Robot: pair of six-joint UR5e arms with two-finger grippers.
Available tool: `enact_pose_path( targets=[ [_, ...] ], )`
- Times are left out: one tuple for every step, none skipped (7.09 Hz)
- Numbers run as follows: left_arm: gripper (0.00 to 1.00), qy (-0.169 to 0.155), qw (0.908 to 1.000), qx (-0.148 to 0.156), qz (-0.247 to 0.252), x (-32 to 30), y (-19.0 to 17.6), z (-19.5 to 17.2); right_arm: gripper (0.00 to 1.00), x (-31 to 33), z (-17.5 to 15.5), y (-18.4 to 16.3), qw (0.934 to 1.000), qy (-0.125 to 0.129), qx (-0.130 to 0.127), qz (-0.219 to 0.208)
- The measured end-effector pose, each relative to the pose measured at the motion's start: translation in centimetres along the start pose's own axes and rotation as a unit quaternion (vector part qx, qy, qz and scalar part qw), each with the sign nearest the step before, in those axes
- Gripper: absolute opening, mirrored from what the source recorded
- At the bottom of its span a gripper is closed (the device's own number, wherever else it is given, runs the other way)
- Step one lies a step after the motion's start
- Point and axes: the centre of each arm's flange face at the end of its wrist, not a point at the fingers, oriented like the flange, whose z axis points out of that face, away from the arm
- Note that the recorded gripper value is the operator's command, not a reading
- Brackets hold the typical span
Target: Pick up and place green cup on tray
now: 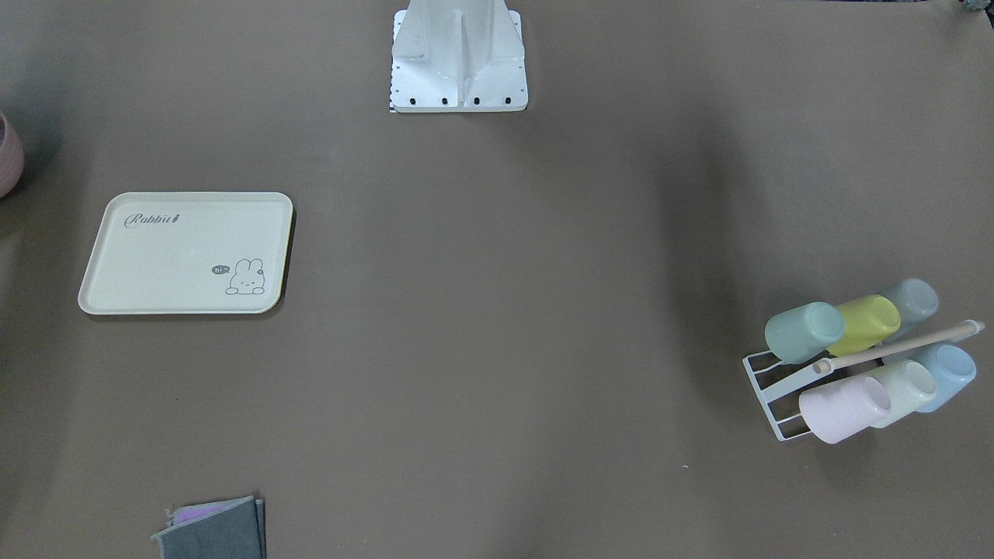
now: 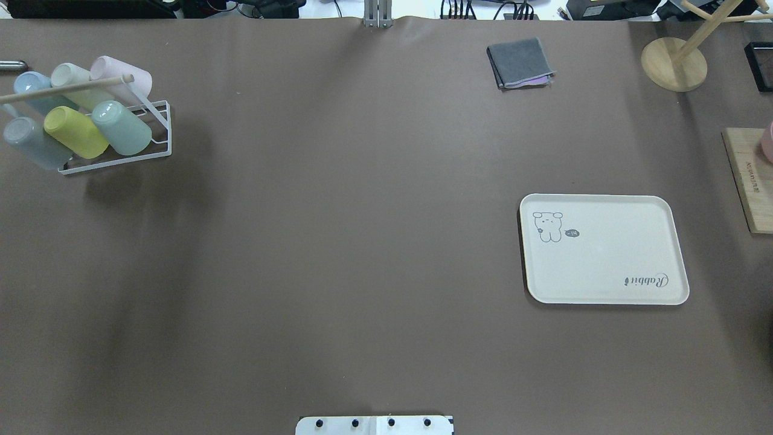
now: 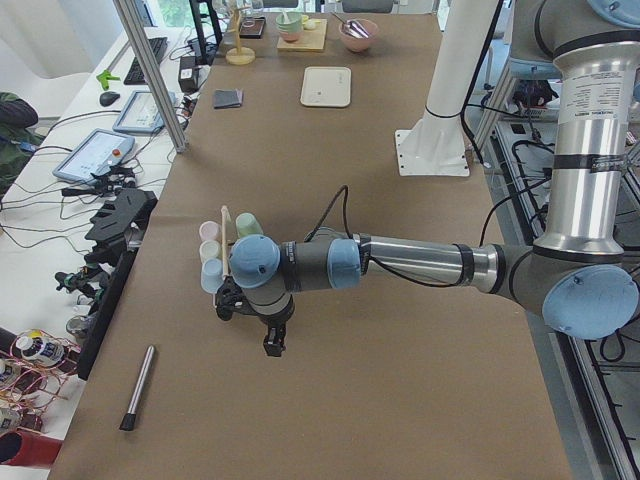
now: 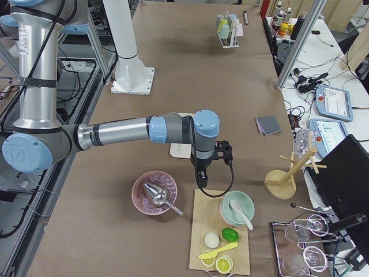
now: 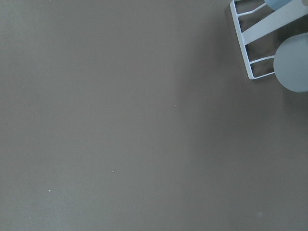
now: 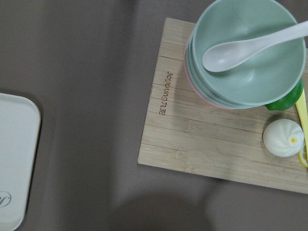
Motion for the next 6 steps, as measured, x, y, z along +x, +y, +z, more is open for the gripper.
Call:
enact_pose_path(
  targets=[
    [0.99, 0.0, 1.0, 0.001, 0.001, 0.1, -0.02, -0.09, 1.0, -0.01, -0.01, -0.04, 1.0, 0.0, 0.0, 0.0],
    [0.99, -0.001, 1.0, 0.001, 0.002, 0.11, -0.03, -0.11, 1.0, -0.03, -0.01, -0.06, 1.0, 0.0, 0.0, 0.0],
    [0.99, -0.001, 1.0, 0.002, 0.003, 0.13, -0.04, -0.13, 1.0, -0.05, -0.05, -0.09, 1.0, 0.0, 0.0, -0.001],
    [0.99, -0.001, 1.0, 0.002, 0.004, 0.15, -0.12, -0.15, 1.0, -0.08, -0.09, -0.12, 1.0, 0.0, 0.001, -0.001],
    [0.99, -0.001, 1.0, 0.002, 0.005, 0.03, -0.11, -0.1, 1.0, -0.1, -0.1, -0.14, 1.0, -0.001, 0.001, -0.001],
    [0.99, -0.001, 1.0, 0.004, 0.006, -0.03, -0.1, -0.07, 1.0, -0.13, -0.13, -0.16, 1.0, -0.001, 0.002, -0.002]
  ],
)
